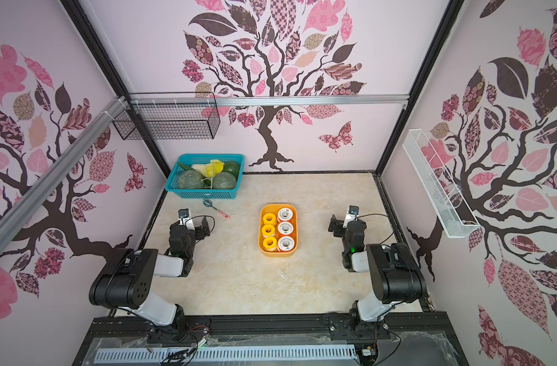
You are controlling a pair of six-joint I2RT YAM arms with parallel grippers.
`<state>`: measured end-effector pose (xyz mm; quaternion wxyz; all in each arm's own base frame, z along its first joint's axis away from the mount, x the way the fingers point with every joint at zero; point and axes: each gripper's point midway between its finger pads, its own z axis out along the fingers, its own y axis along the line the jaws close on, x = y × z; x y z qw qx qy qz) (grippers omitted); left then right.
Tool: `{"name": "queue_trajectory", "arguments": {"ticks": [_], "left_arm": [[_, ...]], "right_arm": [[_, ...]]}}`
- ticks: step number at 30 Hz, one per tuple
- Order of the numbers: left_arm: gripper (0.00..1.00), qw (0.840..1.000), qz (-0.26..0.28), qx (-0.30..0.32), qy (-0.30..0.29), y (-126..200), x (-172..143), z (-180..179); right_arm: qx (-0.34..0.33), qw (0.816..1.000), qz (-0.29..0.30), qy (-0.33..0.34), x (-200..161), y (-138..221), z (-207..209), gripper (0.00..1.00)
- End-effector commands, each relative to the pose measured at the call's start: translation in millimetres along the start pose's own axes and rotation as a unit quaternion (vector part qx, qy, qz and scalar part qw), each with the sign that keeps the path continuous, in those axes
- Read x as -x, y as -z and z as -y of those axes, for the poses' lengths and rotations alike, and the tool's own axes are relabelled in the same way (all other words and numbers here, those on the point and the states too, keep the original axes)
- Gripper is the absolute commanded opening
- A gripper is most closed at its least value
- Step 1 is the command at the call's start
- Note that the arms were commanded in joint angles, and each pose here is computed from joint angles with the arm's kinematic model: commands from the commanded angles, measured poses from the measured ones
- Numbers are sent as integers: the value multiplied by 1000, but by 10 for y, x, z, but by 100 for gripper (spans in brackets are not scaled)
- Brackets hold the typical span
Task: Put the sealing tape into the storage box
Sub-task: Reset both arms
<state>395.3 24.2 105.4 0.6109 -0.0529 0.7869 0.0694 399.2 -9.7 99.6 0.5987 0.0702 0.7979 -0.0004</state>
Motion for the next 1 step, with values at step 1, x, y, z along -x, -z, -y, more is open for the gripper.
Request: {"name": "queue_trajectory", "arguments": {"ticks": [1], "left_arm": [[98, 1000, 1, -6, 7, -25, 25, 7]], "right_arm": [[2, 1000, 14, 1, 106, -37, -1, 99]]}}
